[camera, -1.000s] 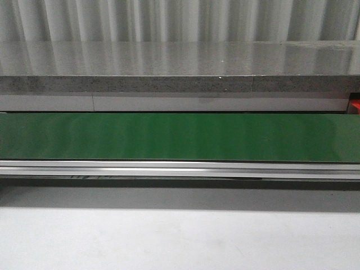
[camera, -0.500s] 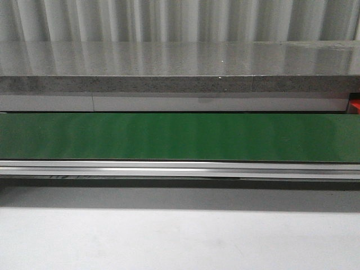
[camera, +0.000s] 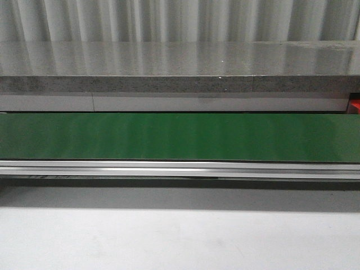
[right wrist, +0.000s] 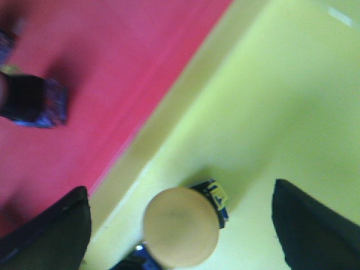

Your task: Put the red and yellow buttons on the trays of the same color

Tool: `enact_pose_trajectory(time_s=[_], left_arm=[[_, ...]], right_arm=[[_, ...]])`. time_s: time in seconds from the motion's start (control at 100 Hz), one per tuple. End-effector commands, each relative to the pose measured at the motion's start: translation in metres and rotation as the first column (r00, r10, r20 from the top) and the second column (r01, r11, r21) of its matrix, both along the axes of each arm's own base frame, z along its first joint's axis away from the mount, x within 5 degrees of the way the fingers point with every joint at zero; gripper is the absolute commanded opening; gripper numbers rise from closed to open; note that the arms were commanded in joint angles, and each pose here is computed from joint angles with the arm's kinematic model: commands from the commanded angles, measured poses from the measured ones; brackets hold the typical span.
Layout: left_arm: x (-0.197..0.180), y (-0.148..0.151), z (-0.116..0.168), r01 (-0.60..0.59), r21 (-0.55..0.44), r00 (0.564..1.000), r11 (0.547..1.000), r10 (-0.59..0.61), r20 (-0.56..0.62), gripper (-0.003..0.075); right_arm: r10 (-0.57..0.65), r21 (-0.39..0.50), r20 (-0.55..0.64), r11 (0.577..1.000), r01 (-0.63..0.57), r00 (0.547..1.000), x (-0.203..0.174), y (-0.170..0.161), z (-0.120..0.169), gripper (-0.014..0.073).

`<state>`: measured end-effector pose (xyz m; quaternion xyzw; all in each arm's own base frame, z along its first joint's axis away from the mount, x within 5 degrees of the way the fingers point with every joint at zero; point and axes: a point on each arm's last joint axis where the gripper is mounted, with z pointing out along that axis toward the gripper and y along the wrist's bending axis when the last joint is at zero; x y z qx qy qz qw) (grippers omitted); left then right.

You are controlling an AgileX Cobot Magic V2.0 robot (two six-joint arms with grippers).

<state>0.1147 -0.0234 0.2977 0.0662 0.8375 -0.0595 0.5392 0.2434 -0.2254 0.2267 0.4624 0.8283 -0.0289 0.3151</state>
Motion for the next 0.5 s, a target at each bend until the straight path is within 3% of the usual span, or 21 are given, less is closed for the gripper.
enact_pose_trajectory(time_s=[0.0, 0.13, 0.24, 0.38, 0.49], left_arm=[[0.002, -0.002, 0.015, 0.008, -0.036, 0.995, 0.999, -0.005, 0.096, -0.002], [0.002, -0.002, 0.015, 0.008, -0.036, 0.995, 0.999, -0.005, 0.096, -0.002], [0.002, -0.002, 0.015, 0.008, -0.036, 0.995, 0.999, -0.005, 0.096, -0.002], [0.002, -0.002, 0.015, 0.008, -0.036, 0.995, 0.999, -0.005, 0.096, -0.002], [0.002, -0.002, 0.015, 0.008, -0.036, 0.995, 0.999, -0.005, 0.096, -0.002]], right_arm=[[0.012, -0.114, 0.128, 0.993, 0.003, 0.992, 0.0, 0.009, 0.043, 0.0646], [0.097, -0.171, 0.187, 0.983, -0.065, 0.978, 0.003, 0.037, 0.073, 0.0646], [0.238, -0.251, 0.22, 0.951, -0.181, 0.946, 0.007, 0.073, 0.098, 0.0646], [0.453, -0.383, 0.26, 0.859, -0.339, 0.853, 0.003, 0.128, 0.134, 0.0646], [0.608, -0.459, 0.256, 0.761, -0.459, 0.751, -0.009, 0.17, 0.154, 0.0646]])
